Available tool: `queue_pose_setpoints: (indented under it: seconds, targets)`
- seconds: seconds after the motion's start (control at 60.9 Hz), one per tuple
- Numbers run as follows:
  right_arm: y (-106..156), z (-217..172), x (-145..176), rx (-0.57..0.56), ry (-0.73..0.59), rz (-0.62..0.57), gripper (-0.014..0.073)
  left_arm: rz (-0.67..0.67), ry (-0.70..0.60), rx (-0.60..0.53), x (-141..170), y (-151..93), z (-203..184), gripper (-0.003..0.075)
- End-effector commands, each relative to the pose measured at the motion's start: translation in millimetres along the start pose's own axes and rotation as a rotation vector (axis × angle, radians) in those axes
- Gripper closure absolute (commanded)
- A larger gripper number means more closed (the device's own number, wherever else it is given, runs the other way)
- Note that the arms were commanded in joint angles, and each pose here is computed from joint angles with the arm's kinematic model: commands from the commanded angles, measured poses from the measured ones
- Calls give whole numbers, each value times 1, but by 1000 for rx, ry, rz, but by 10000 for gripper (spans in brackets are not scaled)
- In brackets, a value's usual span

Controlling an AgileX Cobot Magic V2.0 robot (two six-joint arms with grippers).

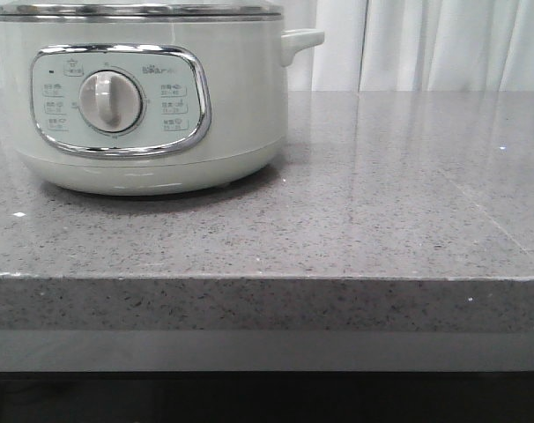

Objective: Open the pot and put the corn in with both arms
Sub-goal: 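Release the lid knob and raise the left gripper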

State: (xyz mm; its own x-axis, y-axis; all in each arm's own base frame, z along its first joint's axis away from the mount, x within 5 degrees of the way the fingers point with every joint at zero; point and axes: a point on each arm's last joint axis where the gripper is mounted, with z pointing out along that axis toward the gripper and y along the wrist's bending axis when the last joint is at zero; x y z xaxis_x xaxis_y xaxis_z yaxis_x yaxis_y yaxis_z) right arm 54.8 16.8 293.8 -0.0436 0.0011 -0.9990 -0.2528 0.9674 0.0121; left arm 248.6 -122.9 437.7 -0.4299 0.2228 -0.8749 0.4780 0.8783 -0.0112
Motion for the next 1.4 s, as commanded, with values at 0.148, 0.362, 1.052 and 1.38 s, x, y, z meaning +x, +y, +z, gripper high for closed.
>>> queue_pose_setpoints:
  seconds: [0.148,0.362,1.052,1.38]
  targets:
    - [-2,-1,-15,20,-93,-7,667,-4,-229,-5,34,-5,-63,617]
    - [-2,-1,-15,20,-93,-7,667,-18,-341,-11,83,-6,-93,738]
    - [-2,-1,-15,20,-93,-7,667,-47,-620,-6,219,-10,-142,738]
    - [-2,-1,-15,20,-93,-7,667,-47,-633,-6,219,-10,-144,738]
